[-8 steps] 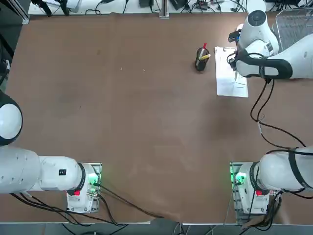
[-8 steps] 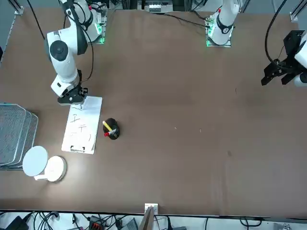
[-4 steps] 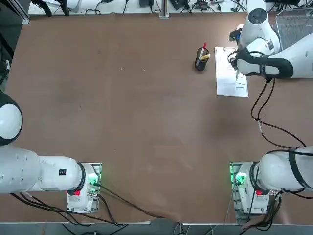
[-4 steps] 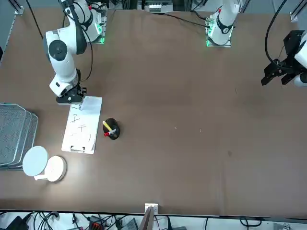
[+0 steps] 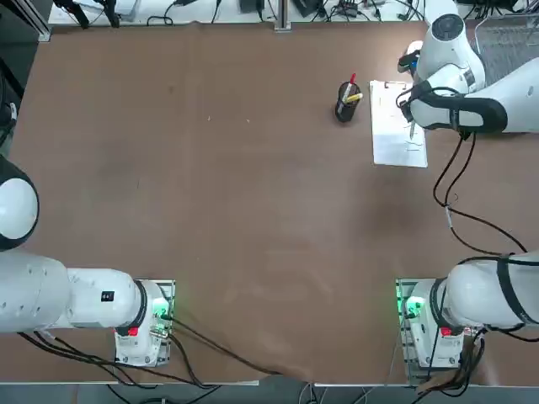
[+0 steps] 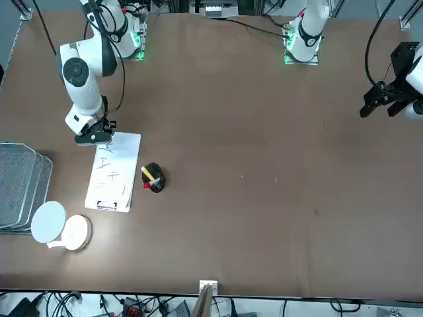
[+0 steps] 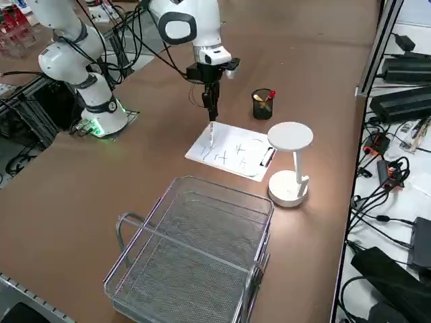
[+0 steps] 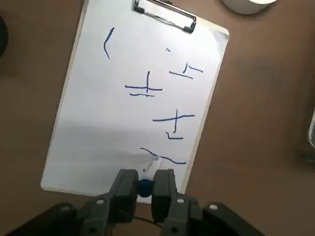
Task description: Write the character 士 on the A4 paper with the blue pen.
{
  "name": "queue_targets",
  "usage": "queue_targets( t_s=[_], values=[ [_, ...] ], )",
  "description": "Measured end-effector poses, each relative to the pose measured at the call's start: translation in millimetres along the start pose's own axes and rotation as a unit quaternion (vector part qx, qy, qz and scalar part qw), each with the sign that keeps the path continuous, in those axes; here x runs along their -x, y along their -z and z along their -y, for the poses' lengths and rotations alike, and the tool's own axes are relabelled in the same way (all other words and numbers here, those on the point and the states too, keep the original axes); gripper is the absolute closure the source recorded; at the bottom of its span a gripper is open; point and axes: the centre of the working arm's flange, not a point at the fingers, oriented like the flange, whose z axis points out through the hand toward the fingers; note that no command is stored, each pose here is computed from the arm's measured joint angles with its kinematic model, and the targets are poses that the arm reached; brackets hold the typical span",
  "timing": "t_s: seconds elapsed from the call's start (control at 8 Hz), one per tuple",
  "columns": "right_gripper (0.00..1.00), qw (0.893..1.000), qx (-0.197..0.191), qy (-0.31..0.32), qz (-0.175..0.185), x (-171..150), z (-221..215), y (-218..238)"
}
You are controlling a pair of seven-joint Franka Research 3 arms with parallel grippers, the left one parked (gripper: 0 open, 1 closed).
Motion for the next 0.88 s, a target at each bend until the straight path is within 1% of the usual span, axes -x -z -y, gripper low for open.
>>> queue_targets(
  t_s=[0.5, 0.88],
  values=[
    [0.81, 1.000, 0.000, 0.012, -0.009, -8.9, -3.9, 5.7],
    [0.81, 1.000, -0.008, 0.021, -0.022, -15.2, -14.8, -5.1]
  ],
)
